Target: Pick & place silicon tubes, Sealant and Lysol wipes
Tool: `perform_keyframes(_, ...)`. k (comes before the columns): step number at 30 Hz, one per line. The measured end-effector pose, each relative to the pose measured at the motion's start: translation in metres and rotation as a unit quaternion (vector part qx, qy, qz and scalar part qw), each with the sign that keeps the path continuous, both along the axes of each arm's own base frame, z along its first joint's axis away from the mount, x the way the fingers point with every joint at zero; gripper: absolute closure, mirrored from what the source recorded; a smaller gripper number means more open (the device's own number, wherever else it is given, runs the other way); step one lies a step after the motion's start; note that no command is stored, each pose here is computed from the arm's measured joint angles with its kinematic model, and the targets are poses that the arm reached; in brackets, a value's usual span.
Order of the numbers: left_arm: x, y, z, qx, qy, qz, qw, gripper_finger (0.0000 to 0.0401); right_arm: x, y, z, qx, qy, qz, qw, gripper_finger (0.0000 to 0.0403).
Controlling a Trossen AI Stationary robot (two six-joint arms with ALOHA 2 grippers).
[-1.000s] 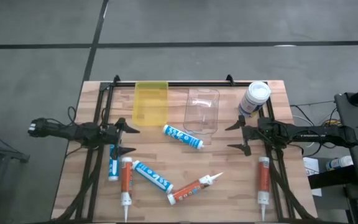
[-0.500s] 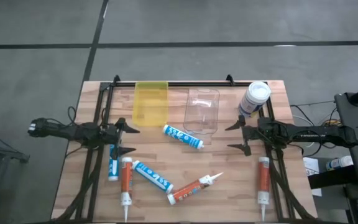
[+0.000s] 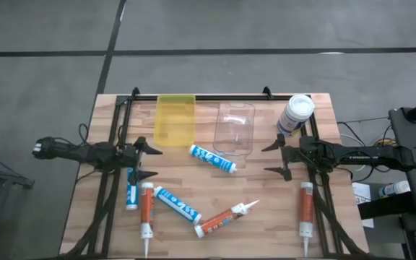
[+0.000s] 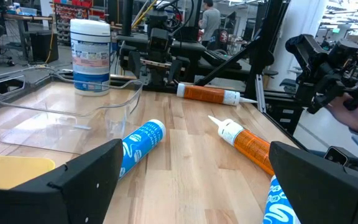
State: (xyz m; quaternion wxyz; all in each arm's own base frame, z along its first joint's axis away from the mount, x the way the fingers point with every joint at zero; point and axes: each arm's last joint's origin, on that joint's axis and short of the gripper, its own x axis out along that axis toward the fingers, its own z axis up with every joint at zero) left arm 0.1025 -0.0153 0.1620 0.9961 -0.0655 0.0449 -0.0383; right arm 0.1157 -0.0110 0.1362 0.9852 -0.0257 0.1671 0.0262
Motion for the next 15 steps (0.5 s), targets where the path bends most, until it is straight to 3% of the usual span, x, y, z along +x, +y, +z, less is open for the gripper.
perform_keyframes(12, 0.0, 0.0, 0.0, 0.0, 0.0, 0.0, 1.0, 0.0003, 0.002, 0.0, 0.007, -0.022, -0.037, 0.006, 0.999, 0.0037)
perform_keyframes(15, 0.0, 0.0, 0.0, 0.0, 0.0, 0.0, 1.0, 0.0003, 0.003, 0.001, 0.012, 0.059, -0.059, -0.002, 0.997, 0.0037)
